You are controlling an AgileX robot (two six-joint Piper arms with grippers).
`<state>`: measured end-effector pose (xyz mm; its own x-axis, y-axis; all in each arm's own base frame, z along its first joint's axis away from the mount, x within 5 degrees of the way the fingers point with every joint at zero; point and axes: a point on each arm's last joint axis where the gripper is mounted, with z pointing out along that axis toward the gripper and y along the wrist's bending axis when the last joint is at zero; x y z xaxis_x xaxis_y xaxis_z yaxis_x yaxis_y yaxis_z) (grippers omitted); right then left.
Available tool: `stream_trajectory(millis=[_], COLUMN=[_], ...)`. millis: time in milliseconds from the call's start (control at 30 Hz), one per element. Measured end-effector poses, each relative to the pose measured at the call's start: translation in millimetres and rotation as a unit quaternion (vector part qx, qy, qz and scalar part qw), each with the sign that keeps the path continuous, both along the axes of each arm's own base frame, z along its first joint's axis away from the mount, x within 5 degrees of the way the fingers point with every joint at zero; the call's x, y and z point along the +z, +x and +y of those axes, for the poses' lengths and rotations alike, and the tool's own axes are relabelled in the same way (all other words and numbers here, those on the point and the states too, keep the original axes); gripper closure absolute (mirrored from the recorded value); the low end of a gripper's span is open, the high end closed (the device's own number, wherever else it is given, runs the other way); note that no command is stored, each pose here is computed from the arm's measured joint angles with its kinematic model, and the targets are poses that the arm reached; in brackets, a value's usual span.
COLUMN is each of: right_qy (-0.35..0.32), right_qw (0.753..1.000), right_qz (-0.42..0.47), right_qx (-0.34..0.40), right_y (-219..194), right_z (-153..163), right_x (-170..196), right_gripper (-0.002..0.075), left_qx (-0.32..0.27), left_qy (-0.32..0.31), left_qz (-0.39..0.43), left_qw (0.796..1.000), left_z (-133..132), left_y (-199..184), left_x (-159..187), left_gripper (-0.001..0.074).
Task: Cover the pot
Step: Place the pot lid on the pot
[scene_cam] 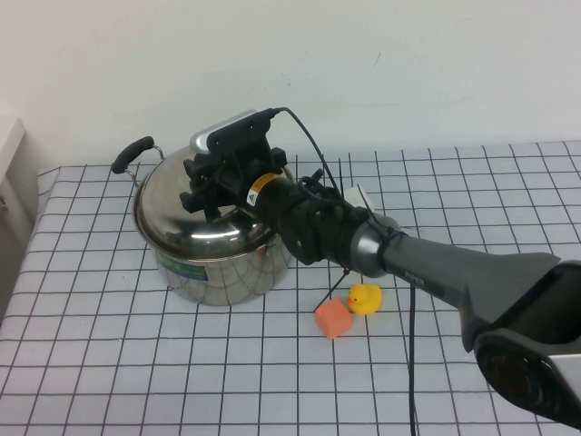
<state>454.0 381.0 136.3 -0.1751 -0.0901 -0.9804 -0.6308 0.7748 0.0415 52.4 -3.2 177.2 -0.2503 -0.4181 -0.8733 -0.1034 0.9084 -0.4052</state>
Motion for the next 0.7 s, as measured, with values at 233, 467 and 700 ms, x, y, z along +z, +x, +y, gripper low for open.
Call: stream_trajectory(millis=[233, 467, 700], right_qy=[-0.001, -0.025, -0.070], right_qw=[1.000, 1.000, 0.997], right_qz=[0.002, 0.014, 0.016], right_qx=[0.000, 0.007, 0.013], right_y=[0, -11, -38], right_z=[0, -9, -27], right_x=[8, 83, 167], right_gripper=[0.0230, 0.0235, 0.0423], left_qx=[0.000, 0.000, 0.000], left_qy=[0.000, 0.000, 0.000], left_qz=[0.000, 0.000, 0.000], left_qw=[1.000, 1.000, 1.000], left_z=[0, 0, 0], left_y=[0, 0, 0], left_x=[0, 0, 0], left_gripper=[0.0737, 0.0737, 0.0737])
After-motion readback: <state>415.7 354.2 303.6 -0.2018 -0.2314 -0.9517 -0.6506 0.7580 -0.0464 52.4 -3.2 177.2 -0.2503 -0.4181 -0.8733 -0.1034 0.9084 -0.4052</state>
